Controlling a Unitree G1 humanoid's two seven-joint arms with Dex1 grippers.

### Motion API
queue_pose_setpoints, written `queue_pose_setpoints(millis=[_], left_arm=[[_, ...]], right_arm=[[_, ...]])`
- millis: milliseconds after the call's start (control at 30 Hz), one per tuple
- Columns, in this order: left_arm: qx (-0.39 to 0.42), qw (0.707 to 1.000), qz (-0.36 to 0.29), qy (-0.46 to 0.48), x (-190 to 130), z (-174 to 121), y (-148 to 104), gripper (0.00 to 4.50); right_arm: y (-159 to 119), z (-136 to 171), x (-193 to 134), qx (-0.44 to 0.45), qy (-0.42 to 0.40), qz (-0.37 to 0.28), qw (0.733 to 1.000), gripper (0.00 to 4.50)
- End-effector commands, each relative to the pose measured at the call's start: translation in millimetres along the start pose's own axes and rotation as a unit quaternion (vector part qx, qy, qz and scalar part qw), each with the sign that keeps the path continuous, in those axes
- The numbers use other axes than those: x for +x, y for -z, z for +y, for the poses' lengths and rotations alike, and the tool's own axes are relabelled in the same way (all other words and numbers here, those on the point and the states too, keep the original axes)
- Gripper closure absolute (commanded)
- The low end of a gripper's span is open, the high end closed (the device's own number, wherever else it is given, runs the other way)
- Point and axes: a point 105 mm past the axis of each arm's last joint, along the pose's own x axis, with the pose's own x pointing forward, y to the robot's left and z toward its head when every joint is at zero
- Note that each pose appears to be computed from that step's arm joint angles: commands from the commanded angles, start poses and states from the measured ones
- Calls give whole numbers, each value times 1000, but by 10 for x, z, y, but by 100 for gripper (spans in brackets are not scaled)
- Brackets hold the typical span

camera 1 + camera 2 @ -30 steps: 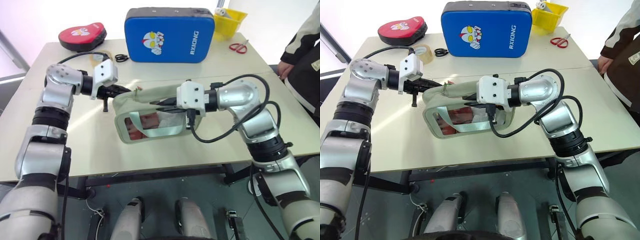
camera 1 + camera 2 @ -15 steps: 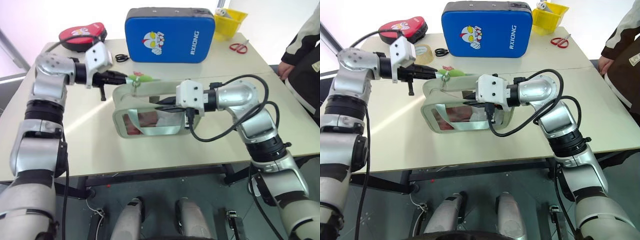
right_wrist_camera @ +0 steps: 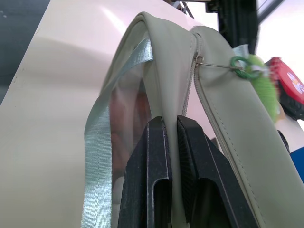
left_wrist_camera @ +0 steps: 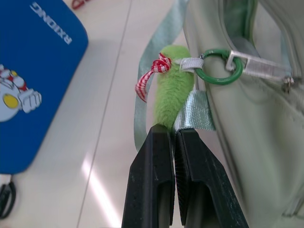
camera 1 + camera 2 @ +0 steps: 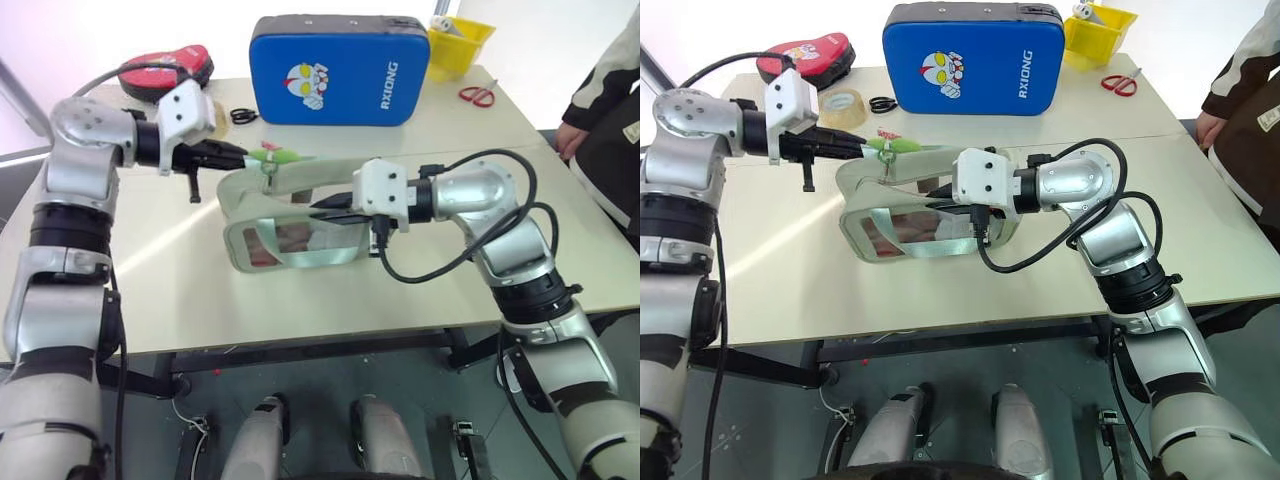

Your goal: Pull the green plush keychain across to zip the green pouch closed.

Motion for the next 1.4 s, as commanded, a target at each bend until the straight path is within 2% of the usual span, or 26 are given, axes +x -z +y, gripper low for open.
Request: queue_pose_setpoints(millis=[33, 67, 167, 267, 333, 367, 400, 533, 667, 933, 1400], left_arm=[[34, 999, 32, -13, -111, 57, 11, 444], [30, 999, 31, -19, -111, 72, 27, 444], [15, 999, 20, -24, -103, 92, 31, 353], [14, 999, 31, -24, -130, 95, 69, 193], [9, 999, 41, -21, -177, 99, 91, 105], [8, 999, 43, -17, -195, 96, 95, 40], [9, 999, 45, -24, -227, 126, 89, 12], [5, 997, 30, -68, -272, 280, 21, 12], [6, 995, -13, -102, -144, 362, -84, 12], [-2, 998, -29, -51, 84, 171, -60, 12], [-17, 999, -43, 2, 50, 82, -145, 12]], right_arm=[[-145, -96, -64, -25, 13, -13, 1000, 450], [-159, -101, -68, -24, 12, -16, 1000, 450], [-188, -109, -72, -23, 10, -21, 999, 450], [-193, -107, -76, -22, 9, -22, 999, 450], [-189, -105, -80, -21, 8, -22, 1000, 450], [-186, -105, -81, -21, 8, -21, 1000, 450], [-182, -105, -83, -20, 8, -21, 1000, 450], [-177, -104, -84, -20, 7, -21, 1000, 450], [-185, -94, -74, -19, 4, -23, 1000, 450], [-191, -73, -60, -18, 1, -24, 1000, 450], [-162, -69, -73, -15, 3, -18, 1000, 450]])
